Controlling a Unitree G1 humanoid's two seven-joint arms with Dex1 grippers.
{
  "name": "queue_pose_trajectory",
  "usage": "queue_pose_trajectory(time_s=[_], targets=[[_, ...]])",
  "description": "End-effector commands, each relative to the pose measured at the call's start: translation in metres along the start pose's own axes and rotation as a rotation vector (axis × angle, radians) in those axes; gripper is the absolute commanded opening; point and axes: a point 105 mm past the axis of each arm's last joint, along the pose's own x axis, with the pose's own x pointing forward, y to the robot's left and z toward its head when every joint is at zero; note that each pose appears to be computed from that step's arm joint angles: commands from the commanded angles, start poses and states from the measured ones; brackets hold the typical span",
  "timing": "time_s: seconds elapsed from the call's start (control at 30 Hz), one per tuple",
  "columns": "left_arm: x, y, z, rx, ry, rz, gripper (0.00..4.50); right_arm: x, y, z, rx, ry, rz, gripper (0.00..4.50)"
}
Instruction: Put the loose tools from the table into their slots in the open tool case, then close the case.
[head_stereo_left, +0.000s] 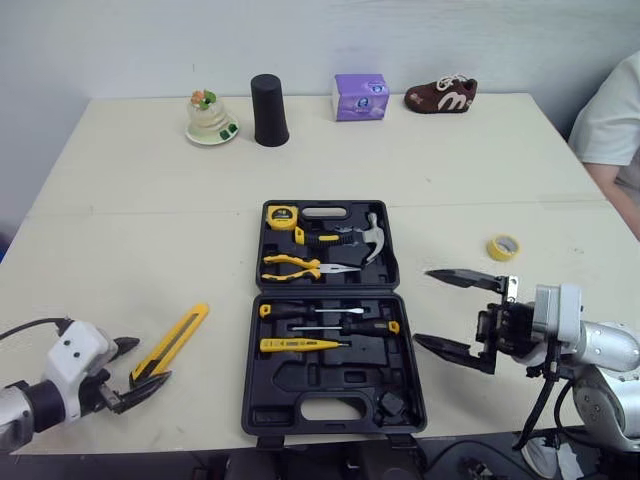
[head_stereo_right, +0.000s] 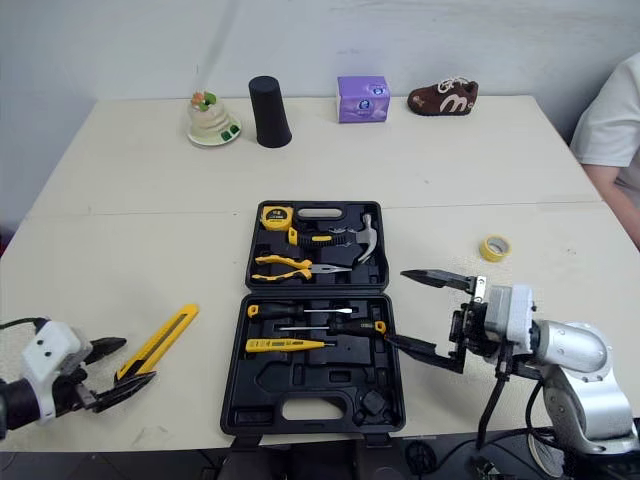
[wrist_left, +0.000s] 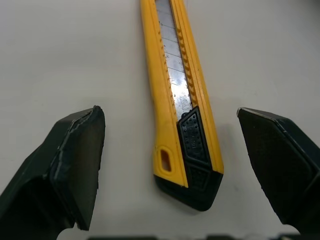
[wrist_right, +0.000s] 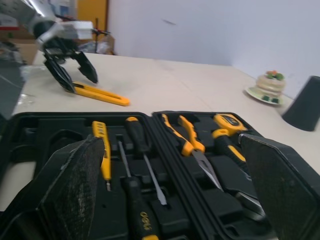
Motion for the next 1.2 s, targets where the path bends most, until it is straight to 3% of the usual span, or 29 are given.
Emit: queue_pose_trajectory(time_s=[0.03,0.07,0.1,0.13,0.3,0.4,0.5,0.73,0.93,1.2], targets=[[0.007,-0.003,-0.006,0.014,0.003,0.003,4.41,0.002,0.003,0.010,-0.037,-0.021,0.030,4.50],[0.010,-0.005,-0.010,0.008,0.007,0.003,4.41,0.001,0.004,0.008,-0.032,-0.012,0.030,4.50],[0.012,-0.006,-0.013,0.005,0.010,0.003,3.88,0.000,0.004,0.007,-0.029,-0.005,0.029,4.50],[0.014,-0.008,-0.016,-0.003,0.012,-0.008,3.68,-0.001,0.005,0.006,-0.026,0.002,0.029,4.50],[0.016,-0.010,-0.014,0.013,-0.028,-0.009,1.45,-0.012,0.007,0.001,-0.009,0.039,-0.002,4.50],[0.020,-0.010,0.027,0.112,-0.210,-0.049,1.44,-0.023,0.007,-0.005,0.001,0.079,-0.035,4.50],[0.024,-0.034,0.070,0.215,-0.333,-0.217,1.44,-0.034,0.006,-0.010,0.014,0.131,-0.078,4.50],[0.039,-0.110,0.135,0.411,-0.384,-0.631,1.44,-0.050,0.016,-0.016,0.046,0.191,-0.075,4.50],[0.053,-0.152,0.143,0.494,-0.285,-0.840,1.44,-0.059,0.023,-0.012,0.048,0.219,-0.099,4.50],[0.075,-0.167,0.139,0.512,-0.169,-0.850,1.44,-0.066,0.046,-0.002,0.086,0.264,-0.129,4.50]])
